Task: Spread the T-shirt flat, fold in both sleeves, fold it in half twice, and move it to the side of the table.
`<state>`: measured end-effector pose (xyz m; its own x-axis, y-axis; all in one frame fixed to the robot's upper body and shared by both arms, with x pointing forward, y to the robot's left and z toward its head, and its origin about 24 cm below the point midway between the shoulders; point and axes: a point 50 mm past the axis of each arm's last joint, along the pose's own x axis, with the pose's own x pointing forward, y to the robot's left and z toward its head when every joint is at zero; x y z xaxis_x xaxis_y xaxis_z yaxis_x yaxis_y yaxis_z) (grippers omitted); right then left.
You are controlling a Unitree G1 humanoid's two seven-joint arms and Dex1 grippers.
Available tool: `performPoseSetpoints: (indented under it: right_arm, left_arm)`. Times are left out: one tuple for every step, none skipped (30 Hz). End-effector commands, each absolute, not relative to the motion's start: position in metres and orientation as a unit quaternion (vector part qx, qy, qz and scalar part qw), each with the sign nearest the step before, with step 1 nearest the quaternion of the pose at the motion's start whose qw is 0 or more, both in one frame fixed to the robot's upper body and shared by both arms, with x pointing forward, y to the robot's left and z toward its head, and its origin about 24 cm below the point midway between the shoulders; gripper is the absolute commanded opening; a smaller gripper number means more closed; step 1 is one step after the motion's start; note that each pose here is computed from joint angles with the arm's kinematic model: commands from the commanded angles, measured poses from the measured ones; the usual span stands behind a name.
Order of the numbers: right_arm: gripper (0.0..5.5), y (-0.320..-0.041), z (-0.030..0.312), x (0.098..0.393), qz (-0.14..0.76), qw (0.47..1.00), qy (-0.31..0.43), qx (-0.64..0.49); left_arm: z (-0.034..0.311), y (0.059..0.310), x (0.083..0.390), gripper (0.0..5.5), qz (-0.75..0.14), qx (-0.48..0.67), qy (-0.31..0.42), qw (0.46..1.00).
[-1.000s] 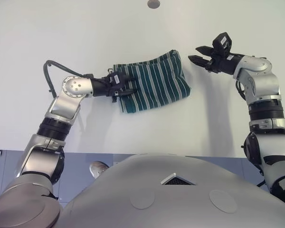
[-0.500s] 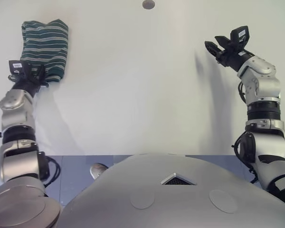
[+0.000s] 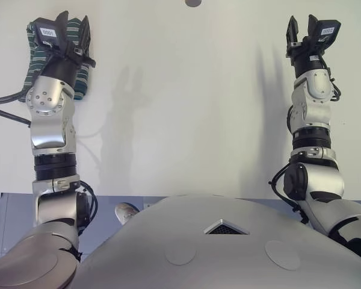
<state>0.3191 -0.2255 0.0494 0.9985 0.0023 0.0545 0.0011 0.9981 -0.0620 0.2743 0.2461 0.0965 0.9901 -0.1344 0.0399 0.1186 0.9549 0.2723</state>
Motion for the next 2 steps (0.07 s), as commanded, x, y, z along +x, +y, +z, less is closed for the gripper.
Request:
performPoseSetpoints:
  right_arm:
    - [2.23, -0.2166, 0.0476, 0.3217, -0.004, 0.999, -0.034, -0.026]
    - [2.23, -0.2146, 0.0478, 0.3222, -0.003, 0.999, -0.037, -0.027]
  left_arm:
    - [0.0941, 0.2393, 0.2748, 2.00, -0.070, 0.132, -0.021, 0.989]
    - [0.0959, 0.2372, 0.2757, 2.00, -0.071, 0.128, -0.025, 0.989]
